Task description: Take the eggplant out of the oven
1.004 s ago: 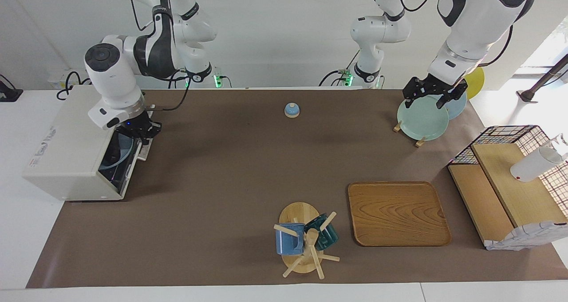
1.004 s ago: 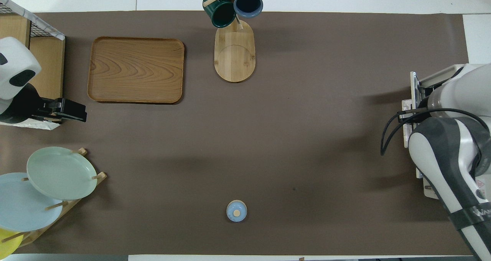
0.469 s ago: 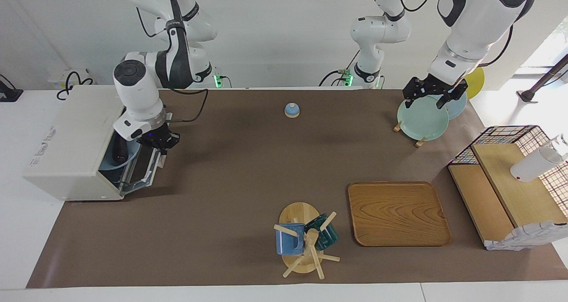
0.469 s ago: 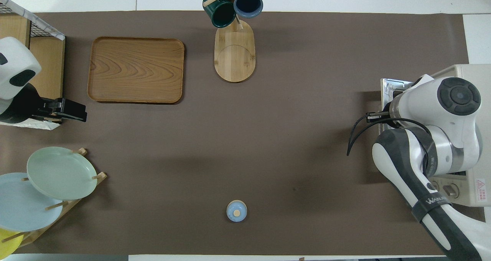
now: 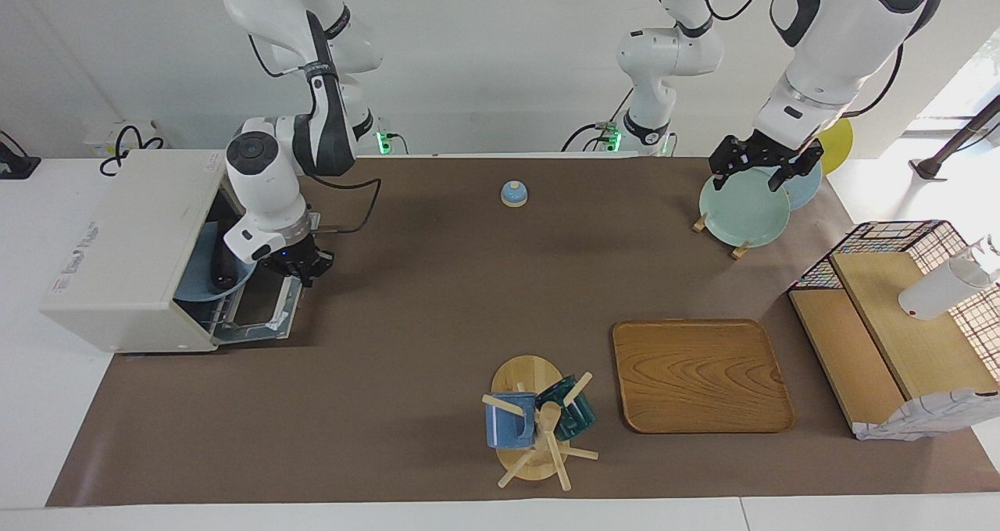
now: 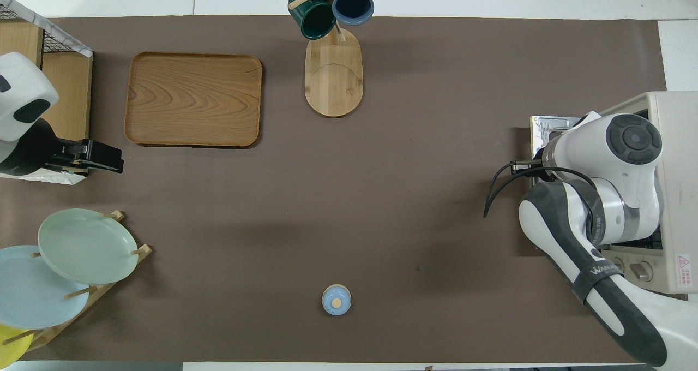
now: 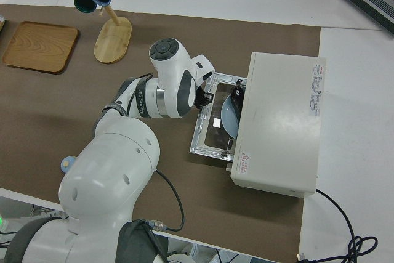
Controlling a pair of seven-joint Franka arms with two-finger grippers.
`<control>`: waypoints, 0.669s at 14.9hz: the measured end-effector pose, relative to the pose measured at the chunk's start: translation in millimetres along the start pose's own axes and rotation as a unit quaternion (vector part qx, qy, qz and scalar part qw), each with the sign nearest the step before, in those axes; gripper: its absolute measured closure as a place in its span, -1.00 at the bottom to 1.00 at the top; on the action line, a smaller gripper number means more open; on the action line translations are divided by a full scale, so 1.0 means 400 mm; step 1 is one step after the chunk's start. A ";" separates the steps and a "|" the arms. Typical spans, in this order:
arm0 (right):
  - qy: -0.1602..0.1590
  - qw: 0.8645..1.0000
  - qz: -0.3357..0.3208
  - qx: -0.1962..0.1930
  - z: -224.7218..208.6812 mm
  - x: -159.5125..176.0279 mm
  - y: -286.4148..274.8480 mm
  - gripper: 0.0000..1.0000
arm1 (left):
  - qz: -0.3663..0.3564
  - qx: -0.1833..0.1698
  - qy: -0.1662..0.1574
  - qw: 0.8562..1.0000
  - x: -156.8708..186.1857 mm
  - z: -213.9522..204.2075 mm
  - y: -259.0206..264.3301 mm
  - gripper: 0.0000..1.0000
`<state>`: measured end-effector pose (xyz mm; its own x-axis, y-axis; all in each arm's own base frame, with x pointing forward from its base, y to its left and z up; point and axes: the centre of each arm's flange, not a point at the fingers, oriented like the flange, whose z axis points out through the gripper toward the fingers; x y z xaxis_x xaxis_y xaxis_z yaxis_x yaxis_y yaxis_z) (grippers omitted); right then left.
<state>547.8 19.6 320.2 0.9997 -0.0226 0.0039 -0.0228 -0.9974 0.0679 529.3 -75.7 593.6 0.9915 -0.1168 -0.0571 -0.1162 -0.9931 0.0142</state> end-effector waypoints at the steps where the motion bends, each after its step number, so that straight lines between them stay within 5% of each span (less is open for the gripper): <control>1: -0.002 1.000 0.000 0.000 0.012 0.001 -0.001 0.98 | 0.000 0.000 0.000 1.000 0.000 0.000 0.000 -1.00; 7: 0.007 1.000 -0.002 0.001 -0.005 0.028 -0.011 0.97 | 0.000 0.000 0.000 1.000 0.000 0.000 0.000 -1.00; 10: -0.006 1.000 0.000 -0.004 -0.090 0.067 -0.011 0.74 | 0.000 0.000 0.000 1.000 0.000 0.000 0.000 -1.00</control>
<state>574.7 25.9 355.8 0.9997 -0.0229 -0.0087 -0.0222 -0.9968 0.0766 529.3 -75.7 593.6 0.9915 -0.1168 -0.0571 -0.1162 -0.9931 0.0142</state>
